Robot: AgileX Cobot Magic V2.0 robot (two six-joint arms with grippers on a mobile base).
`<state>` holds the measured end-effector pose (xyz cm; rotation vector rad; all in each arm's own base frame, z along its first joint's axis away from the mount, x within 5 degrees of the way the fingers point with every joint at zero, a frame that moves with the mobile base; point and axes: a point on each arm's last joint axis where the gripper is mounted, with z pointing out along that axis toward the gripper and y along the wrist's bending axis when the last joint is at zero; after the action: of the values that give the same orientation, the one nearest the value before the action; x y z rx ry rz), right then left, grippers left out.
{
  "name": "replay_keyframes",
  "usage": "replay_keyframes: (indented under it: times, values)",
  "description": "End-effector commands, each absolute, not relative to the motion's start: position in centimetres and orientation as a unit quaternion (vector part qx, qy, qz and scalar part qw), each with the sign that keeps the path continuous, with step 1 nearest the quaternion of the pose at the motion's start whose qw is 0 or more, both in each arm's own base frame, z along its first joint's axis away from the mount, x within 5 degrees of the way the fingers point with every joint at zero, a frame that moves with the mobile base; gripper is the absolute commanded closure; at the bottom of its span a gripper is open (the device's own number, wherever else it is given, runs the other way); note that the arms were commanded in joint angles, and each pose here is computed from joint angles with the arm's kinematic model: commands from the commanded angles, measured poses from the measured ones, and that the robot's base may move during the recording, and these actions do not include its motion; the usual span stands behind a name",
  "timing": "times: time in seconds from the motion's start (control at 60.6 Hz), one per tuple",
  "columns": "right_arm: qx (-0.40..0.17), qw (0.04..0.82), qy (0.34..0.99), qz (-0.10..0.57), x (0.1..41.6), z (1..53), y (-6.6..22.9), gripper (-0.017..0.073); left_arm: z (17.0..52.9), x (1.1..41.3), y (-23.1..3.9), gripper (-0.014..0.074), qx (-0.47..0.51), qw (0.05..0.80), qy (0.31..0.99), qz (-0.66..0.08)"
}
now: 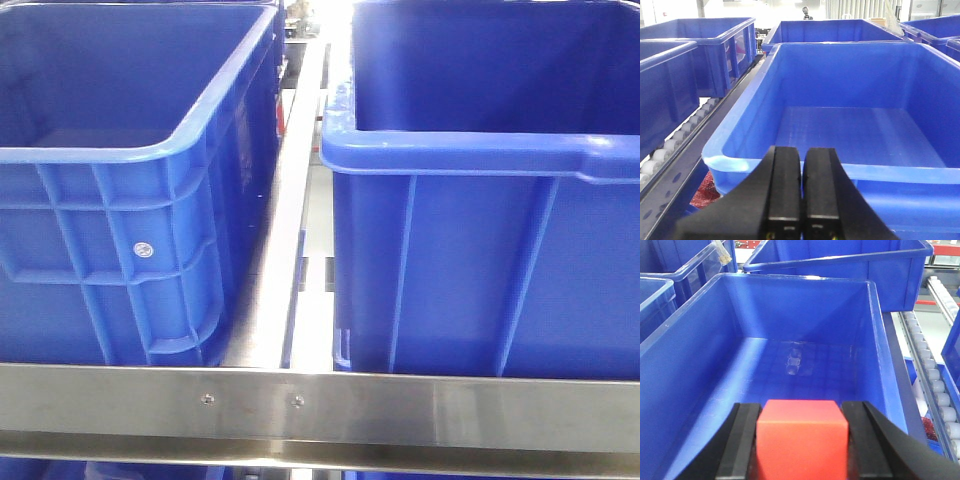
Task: Pick red cube and place on left shelf
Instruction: 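Position the right gripper with the cube over a blue bin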
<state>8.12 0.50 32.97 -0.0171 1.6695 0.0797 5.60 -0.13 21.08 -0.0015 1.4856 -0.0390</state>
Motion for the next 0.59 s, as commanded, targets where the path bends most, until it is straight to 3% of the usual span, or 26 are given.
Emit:
replay_keyframes:
  times: [0.0,0.578]
  values:
    - [-0.012,0.711,0.703,0.031,8.15,34.66,0.48,0.0507,21.11,5.49,-0.15,0.0492,0.001,0.762,0.647,-0.020]
    - [-0.012,0.711,0.703,0.031,8.15,34.66,0.48,0.0507,21.11,5.49,-0.15,0.0492,0.001,0.762,0.647,-0.020]
